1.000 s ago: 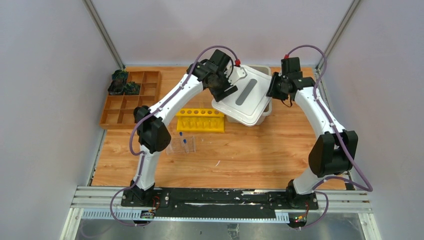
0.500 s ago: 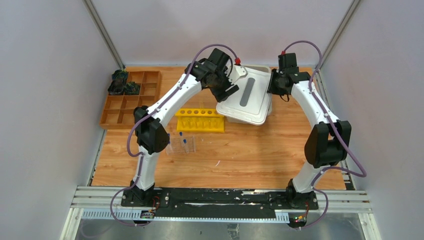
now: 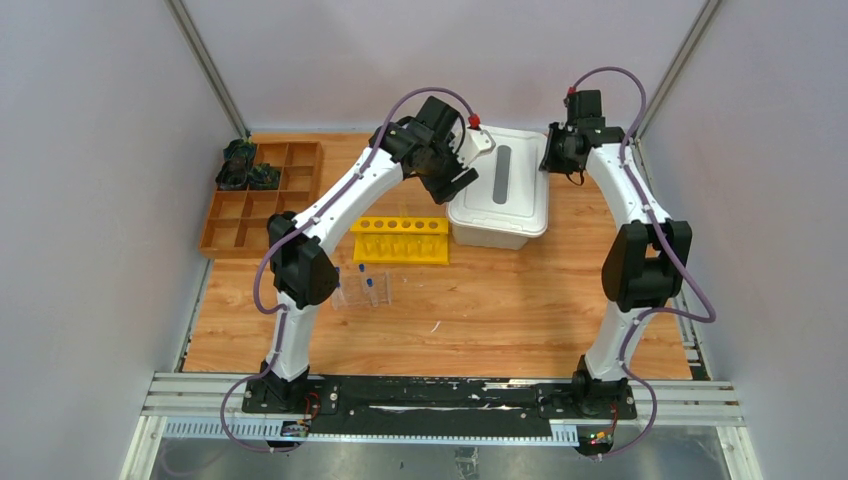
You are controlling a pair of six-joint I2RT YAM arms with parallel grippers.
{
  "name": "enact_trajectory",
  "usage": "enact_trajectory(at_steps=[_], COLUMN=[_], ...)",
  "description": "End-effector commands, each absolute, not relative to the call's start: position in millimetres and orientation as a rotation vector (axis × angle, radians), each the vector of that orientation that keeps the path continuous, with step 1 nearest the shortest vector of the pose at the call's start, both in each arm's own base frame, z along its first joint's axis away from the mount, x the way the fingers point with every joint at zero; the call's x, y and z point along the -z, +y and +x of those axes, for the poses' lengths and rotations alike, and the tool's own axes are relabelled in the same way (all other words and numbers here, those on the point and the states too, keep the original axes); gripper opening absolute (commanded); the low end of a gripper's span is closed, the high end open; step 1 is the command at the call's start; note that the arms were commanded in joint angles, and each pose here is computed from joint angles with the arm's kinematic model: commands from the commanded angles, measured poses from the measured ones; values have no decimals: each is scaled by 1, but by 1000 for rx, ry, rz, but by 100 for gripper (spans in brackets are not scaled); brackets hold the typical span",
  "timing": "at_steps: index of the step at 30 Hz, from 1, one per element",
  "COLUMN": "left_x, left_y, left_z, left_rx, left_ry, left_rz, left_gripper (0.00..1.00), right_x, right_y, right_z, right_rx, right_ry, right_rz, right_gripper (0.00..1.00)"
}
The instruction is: Organize the chemistry lab equipment
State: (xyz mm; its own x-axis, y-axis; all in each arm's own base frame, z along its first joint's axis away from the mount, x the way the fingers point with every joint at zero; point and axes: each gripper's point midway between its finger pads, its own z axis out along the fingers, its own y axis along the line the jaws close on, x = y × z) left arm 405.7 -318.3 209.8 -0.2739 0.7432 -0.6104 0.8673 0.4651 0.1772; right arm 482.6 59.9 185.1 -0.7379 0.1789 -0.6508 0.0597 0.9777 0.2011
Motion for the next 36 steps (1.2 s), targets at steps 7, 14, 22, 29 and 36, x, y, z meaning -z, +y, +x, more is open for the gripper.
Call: enact_trajectory(at_steps=[7,14,22,29,36], left_x=[-224,-215,-209,-208,-203], left_y=[-330,-328,-328,-324,-323], left_z=[407,408,414,414,419], left_rx=[325,308,281,255,227], left_ry=[2070,2081,2086,2085,2095], left_rz=[1265,1283,1290,1300,1292], left_gripper=[66,67,67,68,68], right_x=[-189,-188,-180,-168,-176], right_y=[68,69,60,59,57], right_z=[499,505,510,508,505], right_rx=[-296,-292,-217,-183,-160], right_ry=[2397,2404,2442,2472,2459], right_rz=[141,120,118,112,104], right_gripper=[23,28,37,41,47])
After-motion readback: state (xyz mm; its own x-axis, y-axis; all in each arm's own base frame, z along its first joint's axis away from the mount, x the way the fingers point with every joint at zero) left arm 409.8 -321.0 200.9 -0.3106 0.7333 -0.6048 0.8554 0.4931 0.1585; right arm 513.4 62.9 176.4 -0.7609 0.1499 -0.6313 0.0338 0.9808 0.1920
